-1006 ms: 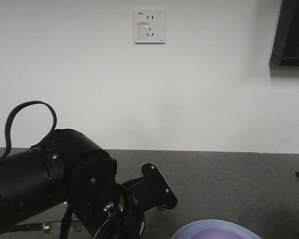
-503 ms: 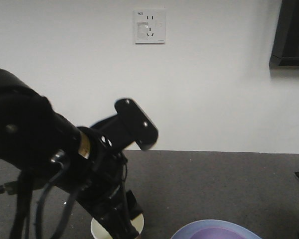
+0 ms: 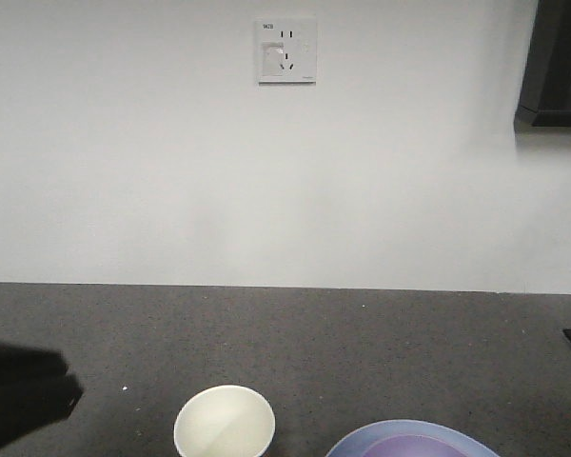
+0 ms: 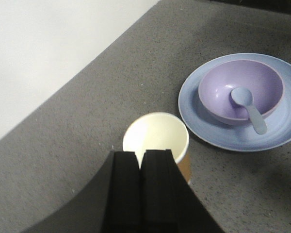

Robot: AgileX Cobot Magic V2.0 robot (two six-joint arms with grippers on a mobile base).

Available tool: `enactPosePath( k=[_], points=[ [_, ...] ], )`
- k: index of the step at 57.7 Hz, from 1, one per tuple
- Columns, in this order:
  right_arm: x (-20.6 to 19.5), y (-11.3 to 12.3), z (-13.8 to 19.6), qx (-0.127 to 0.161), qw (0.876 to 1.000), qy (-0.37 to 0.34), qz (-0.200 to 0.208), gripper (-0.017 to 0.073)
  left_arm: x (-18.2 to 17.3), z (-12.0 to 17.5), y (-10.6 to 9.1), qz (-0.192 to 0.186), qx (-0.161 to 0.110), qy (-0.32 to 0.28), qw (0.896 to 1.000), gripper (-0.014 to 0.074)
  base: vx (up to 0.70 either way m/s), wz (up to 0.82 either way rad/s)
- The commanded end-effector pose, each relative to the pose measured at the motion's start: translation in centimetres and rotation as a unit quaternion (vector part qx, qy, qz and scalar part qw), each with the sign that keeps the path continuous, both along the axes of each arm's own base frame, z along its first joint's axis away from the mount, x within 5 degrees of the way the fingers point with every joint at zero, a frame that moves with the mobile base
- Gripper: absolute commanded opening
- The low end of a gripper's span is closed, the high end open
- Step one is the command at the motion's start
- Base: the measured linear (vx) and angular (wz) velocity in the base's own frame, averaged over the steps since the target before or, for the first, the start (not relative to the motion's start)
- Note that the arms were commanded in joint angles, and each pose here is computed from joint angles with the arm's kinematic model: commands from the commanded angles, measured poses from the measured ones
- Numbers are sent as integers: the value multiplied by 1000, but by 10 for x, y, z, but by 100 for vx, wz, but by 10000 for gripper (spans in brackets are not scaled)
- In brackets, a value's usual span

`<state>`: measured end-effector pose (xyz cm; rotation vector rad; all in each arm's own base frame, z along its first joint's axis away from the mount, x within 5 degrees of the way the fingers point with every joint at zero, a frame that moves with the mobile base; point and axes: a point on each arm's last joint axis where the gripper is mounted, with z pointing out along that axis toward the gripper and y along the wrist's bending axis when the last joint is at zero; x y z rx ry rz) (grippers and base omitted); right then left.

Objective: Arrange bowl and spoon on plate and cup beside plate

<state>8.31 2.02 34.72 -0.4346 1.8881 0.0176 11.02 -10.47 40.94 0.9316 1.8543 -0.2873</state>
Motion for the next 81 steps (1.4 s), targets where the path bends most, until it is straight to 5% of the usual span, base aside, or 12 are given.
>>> enactPosePath(
  k=[1, 11, 20, 66, 72, 81],
  points=[
    [-17, -1, 21, 0, 996, -89, 4, -8, -11, -14, 11, 7, -73, -40, 997, -3, 0, 0],
    [-35, -3, 1, 18, 990, -137, -2, -8, -31, -62, 27, -2, -161, -58, 985, -3, 0, 0],
    [-35, -6, -12, 25, 985, -170, -17, -8, -36, -79, 28, -19, -195, -87, 977, -3, 0, 0],
    [-35, -6, -11, 25, 985, -172, -18, -8, -36, -87, 29, -18, -193, -85, 977, -3, 0, 0],
    [-35, -6, -11, 25, 985, -172, -18, -8, -35, -107, 41, 31, -189, -83, 978, -3, 0, 0],
    [-35, -6, -11, 25, 985, -172, -18, -8, -38, -140, 66, 132, -219, -120, 959, -3, 0, 0]
  ],
)
